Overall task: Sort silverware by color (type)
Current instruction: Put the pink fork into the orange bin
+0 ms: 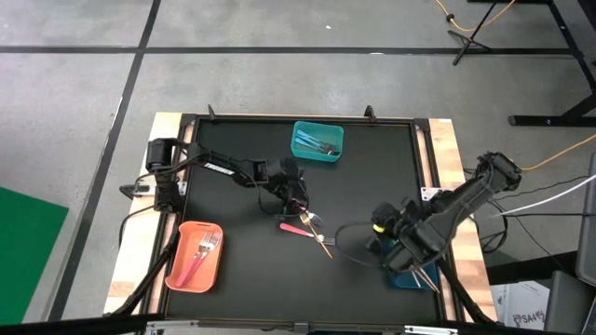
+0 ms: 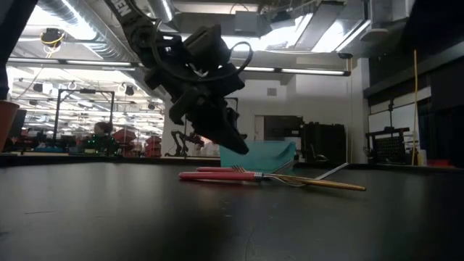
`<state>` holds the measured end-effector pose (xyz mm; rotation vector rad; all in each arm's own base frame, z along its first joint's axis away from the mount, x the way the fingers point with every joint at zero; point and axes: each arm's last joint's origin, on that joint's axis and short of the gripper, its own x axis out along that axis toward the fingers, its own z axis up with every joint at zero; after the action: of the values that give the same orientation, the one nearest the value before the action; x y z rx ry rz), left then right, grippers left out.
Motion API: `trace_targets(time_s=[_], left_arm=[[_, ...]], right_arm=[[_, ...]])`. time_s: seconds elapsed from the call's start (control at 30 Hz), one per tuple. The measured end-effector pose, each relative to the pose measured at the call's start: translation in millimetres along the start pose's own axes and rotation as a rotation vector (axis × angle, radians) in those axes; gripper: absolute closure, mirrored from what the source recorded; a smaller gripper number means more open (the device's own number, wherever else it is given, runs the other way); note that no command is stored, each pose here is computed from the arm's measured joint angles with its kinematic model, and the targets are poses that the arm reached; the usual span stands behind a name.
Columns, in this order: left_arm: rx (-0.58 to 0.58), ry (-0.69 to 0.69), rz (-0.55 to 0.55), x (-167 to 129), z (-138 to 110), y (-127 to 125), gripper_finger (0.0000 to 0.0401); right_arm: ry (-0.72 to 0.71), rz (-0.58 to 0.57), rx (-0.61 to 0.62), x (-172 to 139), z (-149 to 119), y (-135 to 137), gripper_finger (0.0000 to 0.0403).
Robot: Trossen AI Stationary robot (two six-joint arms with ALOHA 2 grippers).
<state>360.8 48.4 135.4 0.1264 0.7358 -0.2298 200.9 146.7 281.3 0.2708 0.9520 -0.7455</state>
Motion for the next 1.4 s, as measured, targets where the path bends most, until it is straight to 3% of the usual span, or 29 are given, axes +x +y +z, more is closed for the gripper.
trace_targets(time_s=[0.43, 1.1, 1.4], left_arm=[[0.034, 0.042, -0.022, 9.4, -9.2, -2.1, 0.0306], [0.053, 0.072, -0.036, 24.0, -20.4, -3.3, 0.0307], [0.053, 0.075, -0.032, 24.2, -20.7, -3.3, 0.0346]], right_arm=[[-0.026, 0.069, -0.093, 15.0, 24.5, 8.3, 0.0331], [-0.041, 0.097, -0.126, 14.4, 25.4, 11.7, 0.0331], [-0.042, 0.097, -0.126, 14.4, 25.4, 11.7, 0.0331]])
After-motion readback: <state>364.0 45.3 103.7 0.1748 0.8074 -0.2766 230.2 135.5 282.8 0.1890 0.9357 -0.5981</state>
